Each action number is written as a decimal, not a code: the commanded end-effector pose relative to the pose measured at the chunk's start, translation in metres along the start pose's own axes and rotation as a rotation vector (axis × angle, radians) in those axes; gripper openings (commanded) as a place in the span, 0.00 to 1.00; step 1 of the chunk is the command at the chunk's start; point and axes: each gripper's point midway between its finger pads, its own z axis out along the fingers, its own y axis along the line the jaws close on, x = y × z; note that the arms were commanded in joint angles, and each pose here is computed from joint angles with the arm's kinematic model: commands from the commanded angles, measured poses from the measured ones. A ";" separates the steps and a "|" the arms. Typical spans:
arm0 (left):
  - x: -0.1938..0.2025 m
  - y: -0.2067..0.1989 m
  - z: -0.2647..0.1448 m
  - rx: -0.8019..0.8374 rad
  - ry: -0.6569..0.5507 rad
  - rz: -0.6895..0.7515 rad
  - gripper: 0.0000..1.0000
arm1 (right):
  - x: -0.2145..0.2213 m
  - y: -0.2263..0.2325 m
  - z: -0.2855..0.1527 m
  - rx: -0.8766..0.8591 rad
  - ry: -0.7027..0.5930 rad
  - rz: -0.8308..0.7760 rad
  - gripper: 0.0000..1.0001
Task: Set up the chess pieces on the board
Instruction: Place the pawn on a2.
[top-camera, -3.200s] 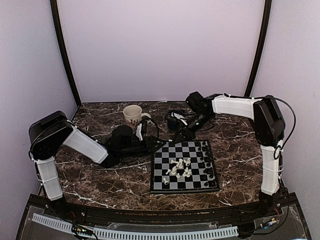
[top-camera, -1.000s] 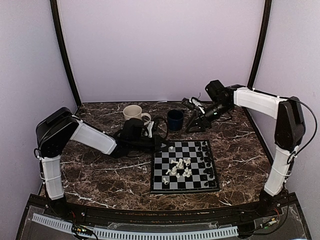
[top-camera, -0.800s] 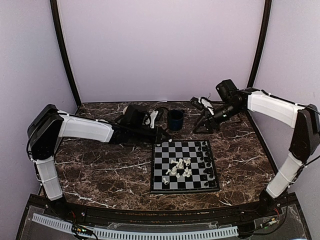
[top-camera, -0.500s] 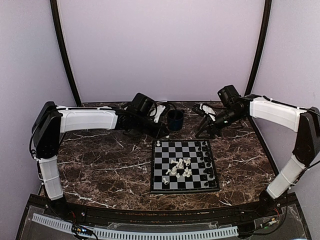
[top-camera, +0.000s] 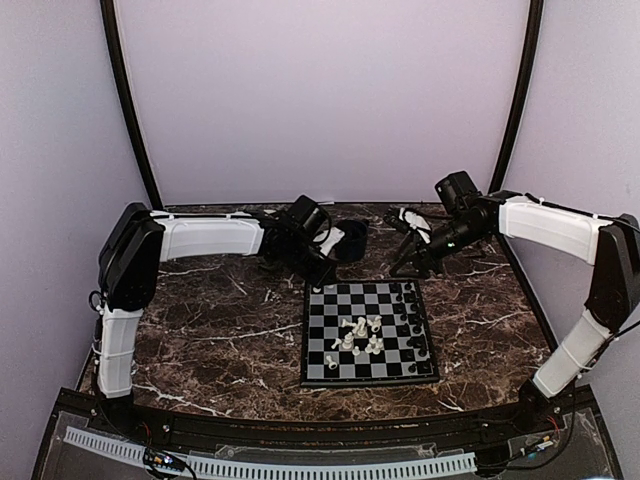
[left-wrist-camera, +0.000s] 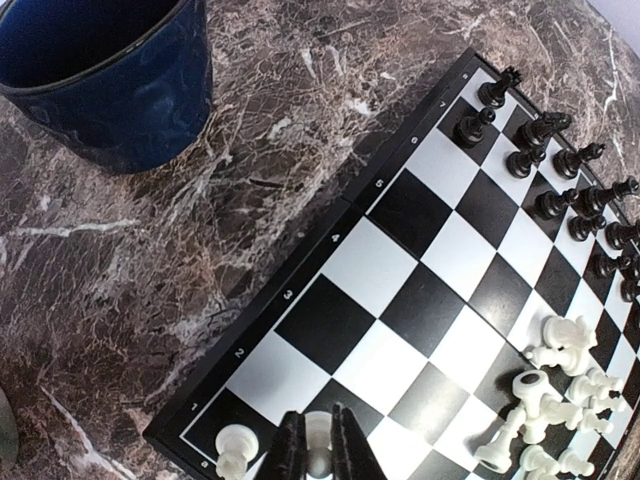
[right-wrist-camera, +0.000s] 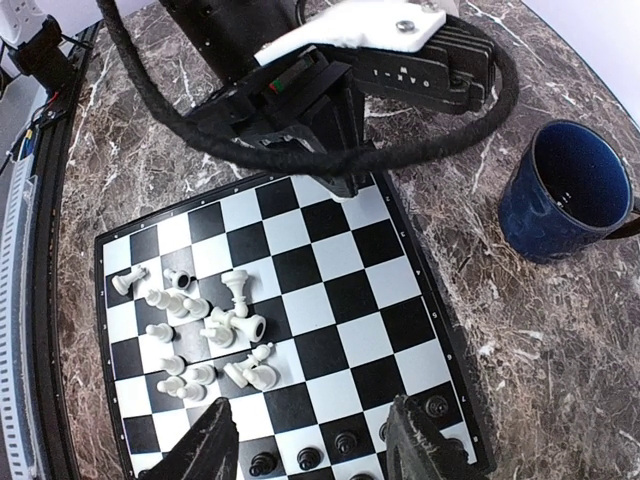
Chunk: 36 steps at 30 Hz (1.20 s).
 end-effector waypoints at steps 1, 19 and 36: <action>-0.005 0.003 -0.001 -0.013 0.018 0.041 0.11 | -0.002 0.003 0.002 -0.019 -0.022 -0.022 0.51; 0.004 0.010 0.023 -0.031 0.060 0.053 0.12 | 0.011 0.000 0.013 -0.032 0.019 -0.008 0.51; 0.004 0.017 0.029 -0.066 0.058 0.064 0.25 | 0.016 -0.001 0.018 -0.046 0.035 -0.002 0.51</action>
